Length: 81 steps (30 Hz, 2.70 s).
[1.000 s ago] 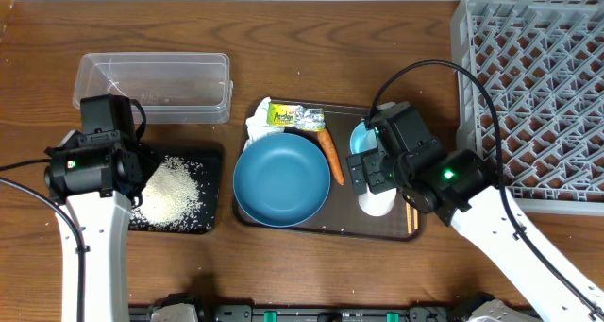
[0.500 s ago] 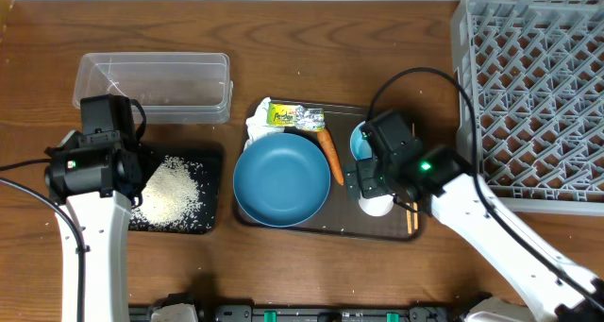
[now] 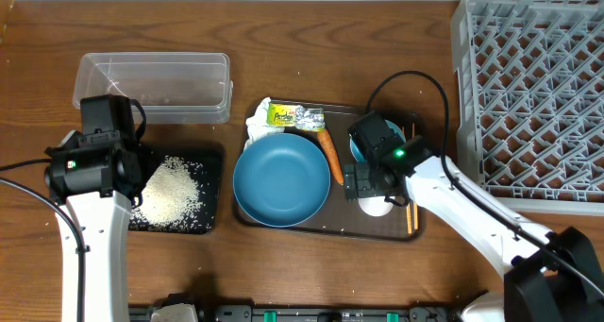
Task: Sort waste into correct bins and load items into the dishwasher rack
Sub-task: 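Grasp the white cup with the right gripper, then carry the white cup right and place it in the dishwasher rack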
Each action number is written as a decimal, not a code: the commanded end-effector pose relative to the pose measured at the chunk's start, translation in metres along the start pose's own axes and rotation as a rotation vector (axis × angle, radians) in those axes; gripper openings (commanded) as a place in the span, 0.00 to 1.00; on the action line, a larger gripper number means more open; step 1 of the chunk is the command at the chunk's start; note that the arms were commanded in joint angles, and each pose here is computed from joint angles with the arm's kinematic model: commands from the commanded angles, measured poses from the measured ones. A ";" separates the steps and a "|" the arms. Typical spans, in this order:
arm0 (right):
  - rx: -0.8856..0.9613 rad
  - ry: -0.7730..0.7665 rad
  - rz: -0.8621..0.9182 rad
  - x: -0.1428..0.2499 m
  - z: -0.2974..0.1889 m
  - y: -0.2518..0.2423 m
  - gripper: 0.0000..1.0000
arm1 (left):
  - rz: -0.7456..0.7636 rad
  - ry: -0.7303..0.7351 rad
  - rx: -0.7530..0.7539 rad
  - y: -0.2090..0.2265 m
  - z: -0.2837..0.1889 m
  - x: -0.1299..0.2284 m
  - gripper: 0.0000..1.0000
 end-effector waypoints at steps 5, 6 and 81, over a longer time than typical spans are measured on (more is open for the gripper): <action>0.043 -0.006 0.031 0.001 0.005 -0.007 0.99 | -0.014 -0.006 0.000 0.001 -0.002 -0.003 1.00; 0.046 -0.006 0.030 0.001 0.006 -0.008 0.98 | -0.013 -0.006 0.000 0.001 -0.002 -0.003 1.00; -0.040 -0.768 0.584 -0.086 -0.186 -0.183 0.59 | -0.014 -0.006 0.000 0.001 -0.002 -0.003 0.99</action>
Point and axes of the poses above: each gripper's point midway between its finger pads, its own z axis out along the fingers, its own y axis along the line the jaws close on, x = y × z, the point moved 1 cm from there along -z, back along the fingers, and after that the axes turned 4 degrees about z, right-handed, at the moved point
